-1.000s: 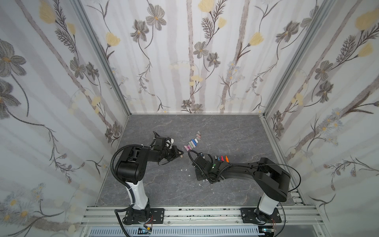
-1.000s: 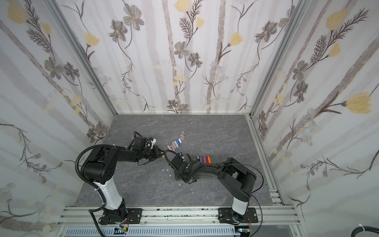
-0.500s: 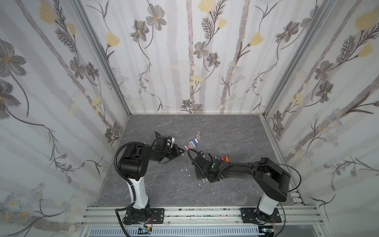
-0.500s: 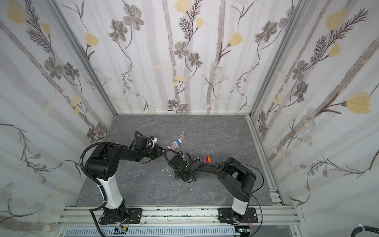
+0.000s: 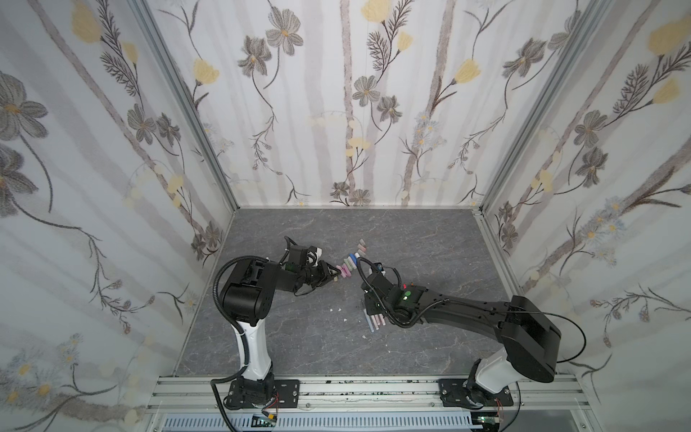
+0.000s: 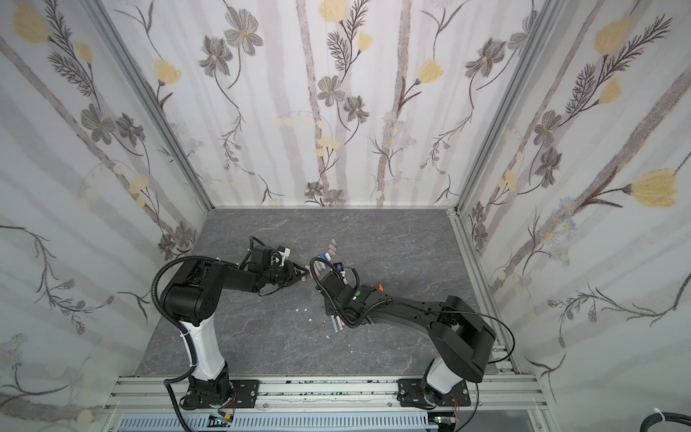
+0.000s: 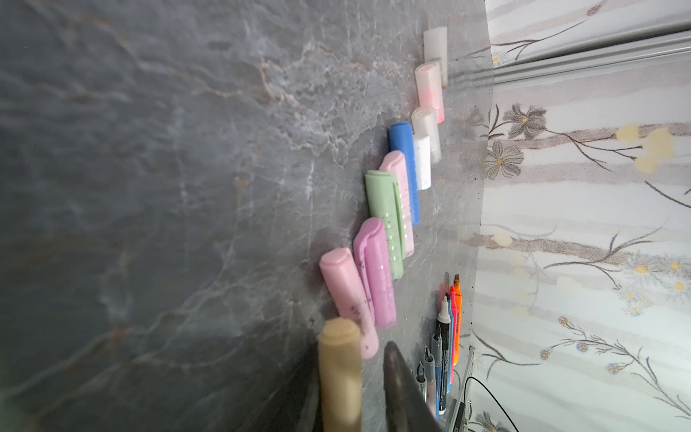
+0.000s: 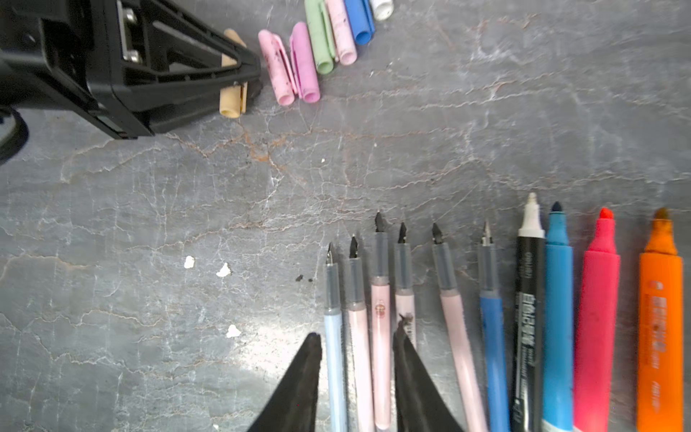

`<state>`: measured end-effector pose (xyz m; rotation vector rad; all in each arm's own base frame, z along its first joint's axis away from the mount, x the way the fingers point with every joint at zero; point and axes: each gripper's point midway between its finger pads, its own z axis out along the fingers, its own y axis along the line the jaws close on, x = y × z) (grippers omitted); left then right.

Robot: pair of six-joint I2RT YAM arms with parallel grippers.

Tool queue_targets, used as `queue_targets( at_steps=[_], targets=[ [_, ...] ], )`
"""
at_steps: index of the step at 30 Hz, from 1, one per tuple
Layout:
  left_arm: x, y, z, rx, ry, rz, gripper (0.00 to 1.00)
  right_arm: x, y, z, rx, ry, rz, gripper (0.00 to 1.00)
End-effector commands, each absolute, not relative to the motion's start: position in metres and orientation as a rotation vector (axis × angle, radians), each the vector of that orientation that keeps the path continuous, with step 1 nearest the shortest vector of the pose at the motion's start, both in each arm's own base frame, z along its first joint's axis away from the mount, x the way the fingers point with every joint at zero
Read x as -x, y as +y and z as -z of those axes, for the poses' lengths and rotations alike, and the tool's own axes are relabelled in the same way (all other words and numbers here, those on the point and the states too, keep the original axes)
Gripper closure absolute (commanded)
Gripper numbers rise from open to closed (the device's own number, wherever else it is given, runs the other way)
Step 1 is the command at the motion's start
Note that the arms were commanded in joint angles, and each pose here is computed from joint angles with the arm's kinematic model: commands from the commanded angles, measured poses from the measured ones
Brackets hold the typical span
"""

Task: Remove pen caps from pens
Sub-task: Place the pen cap at the center of the table.

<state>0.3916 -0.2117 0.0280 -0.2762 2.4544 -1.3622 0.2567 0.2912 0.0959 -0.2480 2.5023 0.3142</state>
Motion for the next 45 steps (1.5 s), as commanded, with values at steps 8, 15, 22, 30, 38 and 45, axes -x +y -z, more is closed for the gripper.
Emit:
queue_targets(
  at_steps=[8, 15, 22, 30, 38, 45],
  targets=[
    [-0.381, -0.196, -0.034, 0.311, 2.526, 1.201, 0.65, -0.272, 0.248, -0.108, 0.166, 2.466, -0.236, 0.66],
    [-0.373, -0.209, -0.052, 0.293, 2.479, 1.31, 0.64, -0.266, 0.309, -0.122, 0.296, 2.382, -0.659, 0.57],
    [-0.374, -0.219, -0.044, 0.311, 2.471, 1.355, 0.64, -0.284, 0.358, -0.141, 0.314, 2.33, -0.802, 0.47],
    [-0.375, -0.222, -0.038, 0.325, 2.467, 1.374, 0.64, -0.299, 0.368, -0.107, 0.308, 2.442, -0.648, 0.48],
    [-0.377, -0.198, -0.055, 0.34, 2.428, 1.343, 0.64, -0.292, 0.342, -0.115, 0.277, 2.397, -0.608, 0.48],
    [-0.382, -0.137, -0.119, 0.285, 2.272, 1.048, 0.32, -0.31, 0.249, -0.172, 0.125, 2.207, -0.476, 0.0]
  ],
)
